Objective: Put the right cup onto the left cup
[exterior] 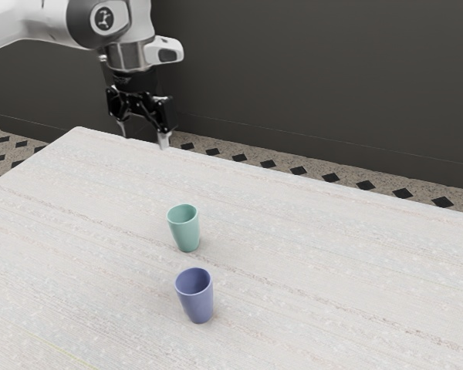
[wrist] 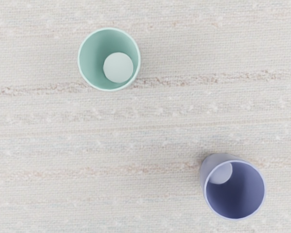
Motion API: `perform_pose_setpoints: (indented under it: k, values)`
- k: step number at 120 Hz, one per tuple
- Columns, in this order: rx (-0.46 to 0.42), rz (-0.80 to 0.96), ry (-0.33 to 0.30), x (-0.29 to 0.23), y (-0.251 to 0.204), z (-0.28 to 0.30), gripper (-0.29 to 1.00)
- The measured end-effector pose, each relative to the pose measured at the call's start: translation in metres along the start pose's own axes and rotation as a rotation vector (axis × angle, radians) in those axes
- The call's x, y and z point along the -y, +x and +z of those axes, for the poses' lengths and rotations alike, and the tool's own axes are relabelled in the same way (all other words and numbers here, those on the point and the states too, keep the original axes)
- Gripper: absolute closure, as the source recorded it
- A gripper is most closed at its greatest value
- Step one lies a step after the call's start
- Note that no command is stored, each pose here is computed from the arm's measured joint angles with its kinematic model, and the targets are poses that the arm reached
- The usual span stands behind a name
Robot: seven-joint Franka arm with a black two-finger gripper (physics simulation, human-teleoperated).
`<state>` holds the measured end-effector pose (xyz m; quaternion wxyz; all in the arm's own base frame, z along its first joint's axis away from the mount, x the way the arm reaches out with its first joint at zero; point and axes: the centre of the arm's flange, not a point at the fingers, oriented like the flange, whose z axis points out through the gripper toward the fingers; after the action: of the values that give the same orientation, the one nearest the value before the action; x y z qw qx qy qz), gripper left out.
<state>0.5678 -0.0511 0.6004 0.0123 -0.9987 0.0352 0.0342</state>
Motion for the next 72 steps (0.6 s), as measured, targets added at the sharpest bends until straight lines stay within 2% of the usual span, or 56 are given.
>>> perform_pose_setpoints:
  k: [39, 72]
  values:
    - [0.006, 0.003, -0.005, -0.002, 0.004, 0.015, 0.0]
    - [0.025, 0.003, -0.052, -0.01, 0.008, 0.056, 0.0]
